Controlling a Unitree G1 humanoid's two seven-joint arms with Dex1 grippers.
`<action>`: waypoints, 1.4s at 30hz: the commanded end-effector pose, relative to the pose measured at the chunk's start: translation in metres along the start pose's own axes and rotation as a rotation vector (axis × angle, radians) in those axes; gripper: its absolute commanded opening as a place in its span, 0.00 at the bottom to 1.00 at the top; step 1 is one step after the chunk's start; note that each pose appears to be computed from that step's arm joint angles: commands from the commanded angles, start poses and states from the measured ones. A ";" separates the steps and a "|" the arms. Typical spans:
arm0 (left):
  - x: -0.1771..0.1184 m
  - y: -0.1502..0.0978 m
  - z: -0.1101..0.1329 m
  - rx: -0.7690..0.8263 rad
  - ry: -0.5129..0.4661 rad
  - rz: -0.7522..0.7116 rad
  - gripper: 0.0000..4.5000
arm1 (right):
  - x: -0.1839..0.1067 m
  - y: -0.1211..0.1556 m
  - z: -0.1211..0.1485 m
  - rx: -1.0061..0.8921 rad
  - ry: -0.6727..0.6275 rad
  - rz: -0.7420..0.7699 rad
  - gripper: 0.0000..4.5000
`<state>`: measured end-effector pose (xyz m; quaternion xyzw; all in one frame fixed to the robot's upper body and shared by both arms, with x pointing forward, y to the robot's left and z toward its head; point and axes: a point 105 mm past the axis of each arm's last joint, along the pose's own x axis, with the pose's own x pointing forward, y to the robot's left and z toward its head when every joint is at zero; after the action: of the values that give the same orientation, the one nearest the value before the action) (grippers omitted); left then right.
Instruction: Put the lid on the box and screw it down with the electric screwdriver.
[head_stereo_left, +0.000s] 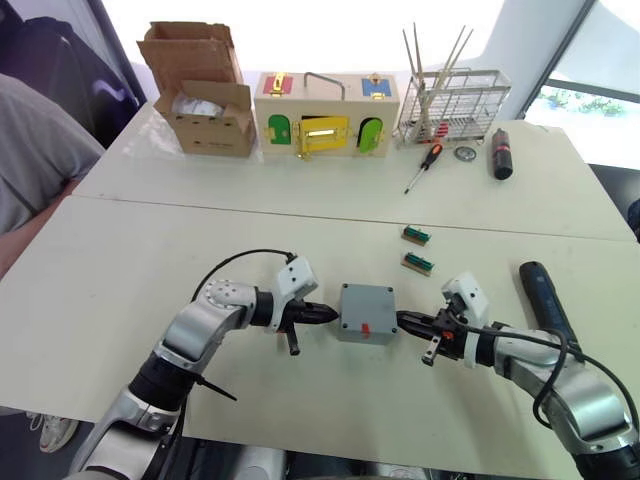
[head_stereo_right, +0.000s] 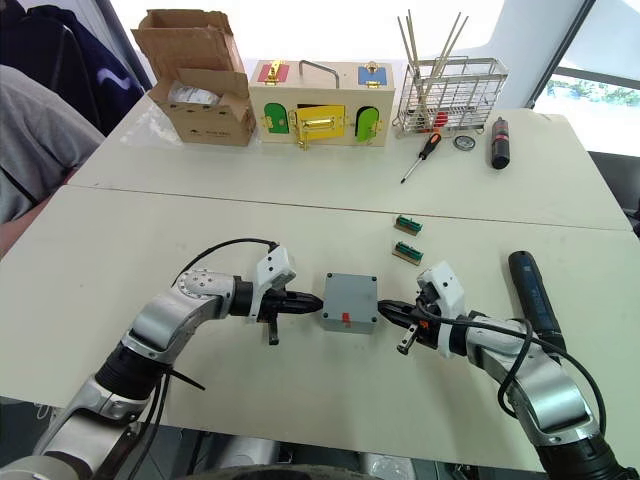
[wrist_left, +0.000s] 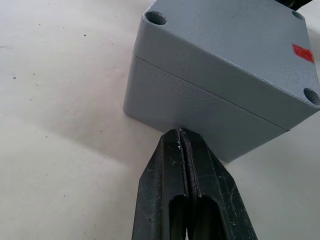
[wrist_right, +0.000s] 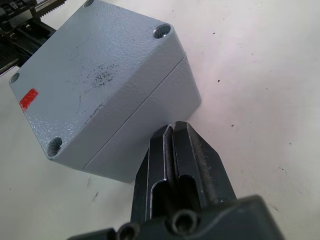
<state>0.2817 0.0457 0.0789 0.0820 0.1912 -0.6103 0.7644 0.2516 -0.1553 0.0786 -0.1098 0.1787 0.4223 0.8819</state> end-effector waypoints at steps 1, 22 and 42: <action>-0.009 0.004 0.017 0.043 -0.052 0.026 0.00 | -0.001 0.008 0.010 -0.023 -0.039 0.044 0.01; -0.051 -0.031 0.070 0.131 -0.124 0.067 0.00 | -0.012 -0.067 0.040 0.173 -0.205 -0.247 0.39; -0.044 -0.027 0.068 0.109 -0.115 0.107 0.00 | -0.003 -0.097 0.039 0.188 -0.221 -0.352 0.86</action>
<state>0.2641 0.0578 0.1569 0.1001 0.1219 -0.5758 0.8022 0.3316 -0.2039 0.1078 -0.0085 0.1233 0.2556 0.9589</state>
